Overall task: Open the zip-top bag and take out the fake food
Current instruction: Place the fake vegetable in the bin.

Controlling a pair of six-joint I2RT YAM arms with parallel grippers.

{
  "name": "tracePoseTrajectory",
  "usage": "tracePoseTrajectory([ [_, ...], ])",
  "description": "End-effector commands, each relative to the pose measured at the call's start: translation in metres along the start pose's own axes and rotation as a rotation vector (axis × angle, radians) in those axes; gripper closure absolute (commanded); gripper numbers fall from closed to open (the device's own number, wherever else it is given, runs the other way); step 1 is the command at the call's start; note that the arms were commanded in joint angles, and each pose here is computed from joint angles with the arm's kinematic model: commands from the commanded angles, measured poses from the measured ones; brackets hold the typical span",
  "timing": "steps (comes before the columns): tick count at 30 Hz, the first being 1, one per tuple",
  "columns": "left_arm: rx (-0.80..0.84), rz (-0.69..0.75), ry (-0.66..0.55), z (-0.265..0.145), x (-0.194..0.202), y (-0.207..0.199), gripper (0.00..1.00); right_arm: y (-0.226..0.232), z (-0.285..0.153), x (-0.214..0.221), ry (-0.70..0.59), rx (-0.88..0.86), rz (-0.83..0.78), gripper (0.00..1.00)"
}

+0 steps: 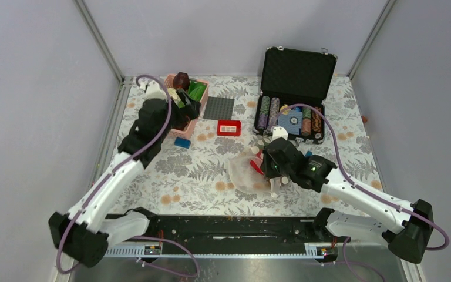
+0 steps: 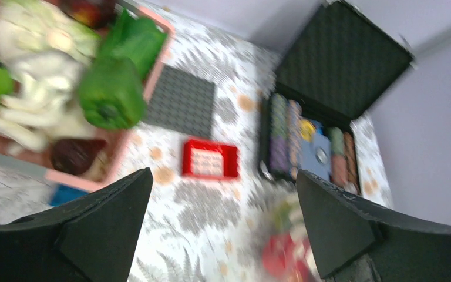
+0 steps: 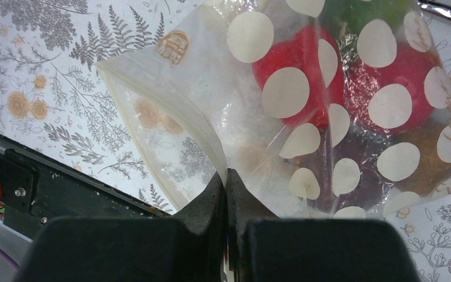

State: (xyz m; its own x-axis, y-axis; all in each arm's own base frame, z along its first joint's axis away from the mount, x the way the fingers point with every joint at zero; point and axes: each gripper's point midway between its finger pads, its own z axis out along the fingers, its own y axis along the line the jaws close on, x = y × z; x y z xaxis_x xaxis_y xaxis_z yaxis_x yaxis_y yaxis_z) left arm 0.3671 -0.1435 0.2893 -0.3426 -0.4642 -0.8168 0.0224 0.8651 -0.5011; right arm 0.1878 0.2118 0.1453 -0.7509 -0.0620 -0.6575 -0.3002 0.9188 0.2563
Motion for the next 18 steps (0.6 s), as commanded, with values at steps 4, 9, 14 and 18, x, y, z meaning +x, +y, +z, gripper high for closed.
tracePoseTrajectory([
  [4, 0.316, 0.038, 0.134, -0.089, 0.077, -0.050, 0.06, 0.005, -0.008, -0.029, -0.040, 0.032, 0.009, 1.00],
  [9, 0.385, -0.010, 0.192, -0.129, 0.125, -0.043, 0.08, 0.026, 0.011, -0.040, 0.013, 0.027, 0.029, 1.00],
  [14, 0.344, -0.072, 0.201, -0.138, 0.149, -0.013, 0.11, 0.055, 0.033, -0.034, 0.070, 0.017, -0.002, 1.00],
  [18, 0.312, -0.045, 0.210, -0.138, 0.155, -0.002, 0.12, 0.064, 0.041, -0.018, 0.110, 0.015, -0.013, 1.00],
])
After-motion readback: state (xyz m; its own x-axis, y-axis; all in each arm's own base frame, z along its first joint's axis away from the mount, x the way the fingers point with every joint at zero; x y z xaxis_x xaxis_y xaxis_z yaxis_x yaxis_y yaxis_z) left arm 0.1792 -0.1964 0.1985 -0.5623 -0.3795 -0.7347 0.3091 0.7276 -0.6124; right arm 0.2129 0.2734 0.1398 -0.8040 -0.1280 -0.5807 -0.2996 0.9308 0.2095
